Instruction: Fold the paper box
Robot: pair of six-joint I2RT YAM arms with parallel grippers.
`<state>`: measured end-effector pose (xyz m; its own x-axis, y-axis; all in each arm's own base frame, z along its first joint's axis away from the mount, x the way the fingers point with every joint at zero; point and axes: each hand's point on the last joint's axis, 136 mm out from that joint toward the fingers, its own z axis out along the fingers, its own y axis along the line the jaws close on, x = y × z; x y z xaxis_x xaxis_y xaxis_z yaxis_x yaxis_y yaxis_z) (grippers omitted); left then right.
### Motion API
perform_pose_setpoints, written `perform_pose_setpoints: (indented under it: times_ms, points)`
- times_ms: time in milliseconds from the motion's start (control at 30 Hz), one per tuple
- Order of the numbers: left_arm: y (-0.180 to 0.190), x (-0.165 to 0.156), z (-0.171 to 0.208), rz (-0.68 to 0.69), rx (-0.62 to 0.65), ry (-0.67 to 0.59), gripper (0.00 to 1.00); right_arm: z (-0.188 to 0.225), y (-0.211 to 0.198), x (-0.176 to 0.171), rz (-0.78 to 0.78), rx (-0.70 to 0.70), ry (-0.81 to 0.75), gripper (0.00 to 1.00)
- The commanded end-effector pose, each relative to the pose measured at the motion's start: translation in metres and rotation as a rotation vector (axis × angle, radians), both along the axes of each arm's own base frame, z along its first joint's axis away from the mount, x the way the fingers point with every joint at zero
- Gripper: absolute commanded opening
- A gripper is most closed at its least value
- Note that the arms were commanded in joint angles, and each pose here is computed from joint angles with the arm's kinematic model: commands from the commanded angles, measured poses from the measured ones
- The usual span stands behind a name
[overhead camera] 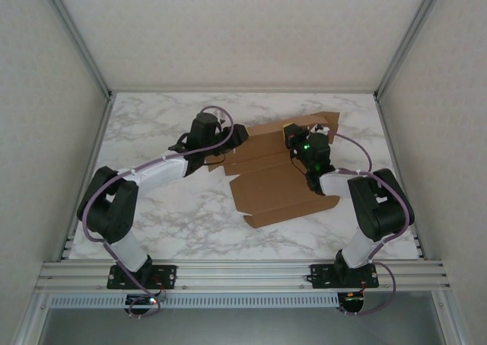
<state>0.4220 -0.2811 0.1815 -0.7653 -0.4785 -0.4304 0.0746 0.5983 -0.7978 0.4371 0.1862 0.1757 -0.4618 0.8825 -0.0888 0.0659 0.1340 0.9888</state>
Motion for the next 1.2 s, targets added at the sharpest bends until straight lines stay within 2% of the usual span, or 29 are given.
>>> perform_pose_setpoints:
  times_ms: [0, 167, 300, 533, 667, 967, 1033, 1167]
  points:
    - [0.005, 0.023, 0.028, 0.009, -0.068, -0.094, 0.4, -0.012, 0.007, -0.011, 0.025, 0.014, 0.051, 0.0]
    - [0.018, 0.033, 0.035, 0.007, -0.097, -0.124, 0.36, -0.021, 0.014, -0.026, 0.001, -0.028, 0.147, 0.0]
    - [0.018, 0.04, 0.041, -0.024, -0.134, -0.147, 0.33, -0.014, 0.023, -0.033, -0.015, -0.036, 0.131, 0.0]
    - [0.007, 0.051, 0.055, -0.088, -0.173, -0.155, 0.27, -0.008, 0.038, -0.027, -0.021, 0.01, 0.115, 0.0]
    - [0.009, 0.05, 0.044, -0.09, -0.221, -0.126, 0.17, -0.017, 0.033, -0.024, -0.057, 0.002, 0.135, 0.0]
    - [0.011, 0.048, 0.033, -0.094, -0.291, -0.084, 0.07, -0.023, 0.039, -0.015, -0.053, 0.022, 0.146, 0.0]
    - [0.015, 0.049, 0.032, -0.085, -0.279, -0.081, 0.08, -0.024, 0.037, -0.015, -0.066, 0.016, 0.145, 0.0]
    - [0.034, 0.052, 0.02, -0.016, -0.211, -0.053, 0.32, -0.025, 0.026, -0.013, -0.123, -0.016, 0.146, 0.0]
